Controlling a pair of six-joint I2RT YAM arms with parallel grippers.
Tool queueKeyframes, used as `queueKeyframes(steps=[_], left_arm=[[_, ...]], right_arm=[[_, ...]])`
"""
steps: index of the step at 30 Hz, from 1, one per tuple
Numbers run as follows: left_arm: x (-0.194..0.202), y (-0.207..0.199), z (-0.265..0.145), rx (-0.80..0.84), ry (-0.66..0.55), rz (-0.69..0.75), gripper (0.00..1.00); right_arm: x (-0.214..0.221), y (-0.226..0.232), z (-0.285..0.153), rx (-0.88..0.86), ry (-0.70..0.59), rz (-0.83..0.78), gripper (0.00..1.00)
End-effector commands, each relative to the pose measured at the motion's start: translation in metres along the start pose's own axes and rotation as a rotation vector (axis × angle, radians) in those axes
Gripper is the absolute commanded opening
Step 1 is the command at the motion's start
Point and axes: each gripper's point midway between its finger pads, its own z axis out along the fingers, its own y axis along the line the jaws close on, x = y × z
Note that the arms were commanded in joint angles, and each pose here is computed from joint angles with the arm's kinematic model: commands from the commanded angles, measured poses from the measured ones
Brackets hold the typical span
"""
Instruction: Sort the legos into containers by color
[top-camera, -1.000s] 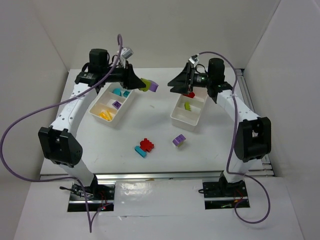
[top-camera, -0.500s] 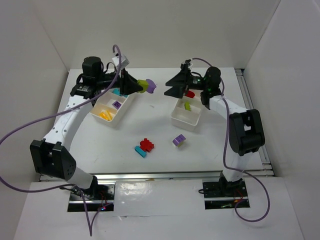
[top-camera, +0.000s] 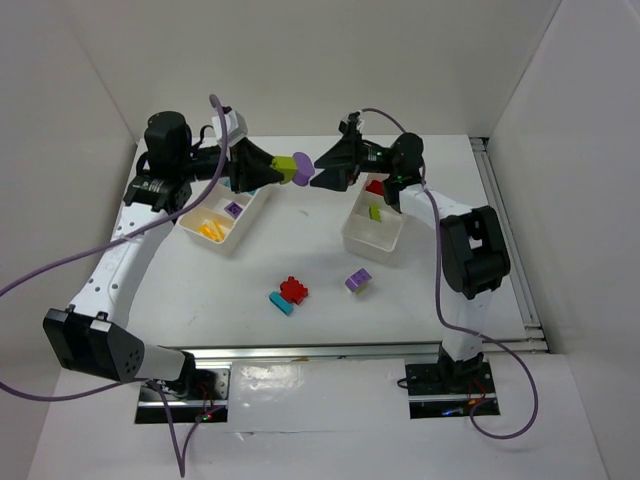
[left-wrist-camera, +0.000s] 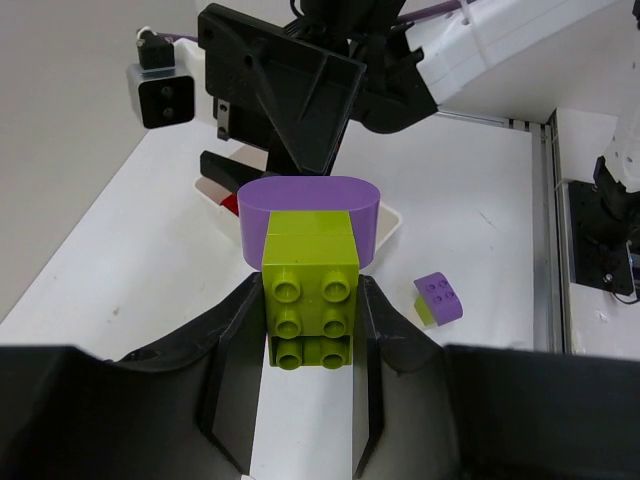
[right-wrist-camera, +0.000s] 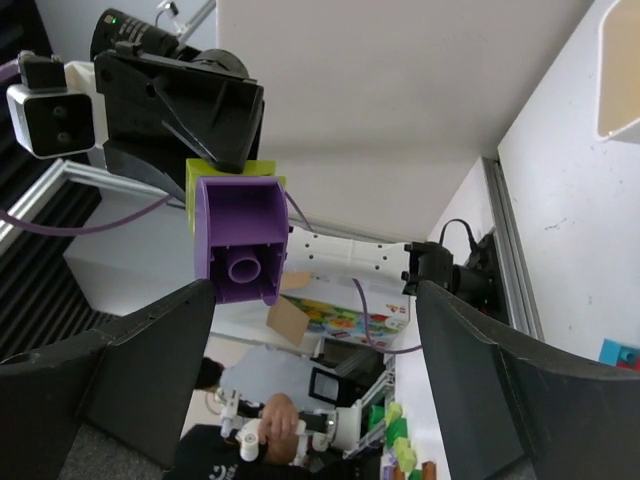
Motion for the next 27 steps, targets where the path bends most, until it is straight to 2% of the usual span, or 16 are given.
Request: queueKeyframes(steps=[1,8,15,17,19,20,23,24,27], left_arm=[[-0.013,-0.012,0.0,0.055,-0.037,0.107,0.0],[-0.004,-0.012,0.0,0.05,-0.016,0.081,0.0],[-0.004,-0.012,0.0,0.05,-0.016,0.081,0.0],[-0.004,-0.01,0.0,0.041,-0.014,0.09,0.0],[-0.001,-0.008,0.002,0.042,-0.01,0.082,0.0],[-0.001,-0.008,0.002,0.042,-0.01,0.082,0.0],[0.001,-0.006,0.002,0.033,-0.003,0.074,0.0],[0.001,-0.006,0.002,0.033,-0.003,0.074,0.0],[0.005,-0.001,-0.001,0.006,0.011,0.058,0.0]], right_arm=[[0.005,0.03,0.007,-0.088,0.037,-0.134,0.89],[0.015,0.038,0.012,-0.168,0.07,-0.123,0.85],[0.026,0.049,0.023,-0.197,0.126,-0.148,0.75],[0.029,0.049,0.026,-0.195,0.141,-0.155,0.7],[0.029,0.049,0.026,-0.196,0.14,-0.164,0.59],[0.028,0.048,0.027,-0.193,0.139,-0.154,0.5],[0.028,0.048,0.027,-0.193,0.139,-0.154,0.33],[0.028,0.046,0.026,-0.19,0.138,-0.145,0.23],[0.02,0.035,0.02,-0.153,0.091,-0.112,0.19]])
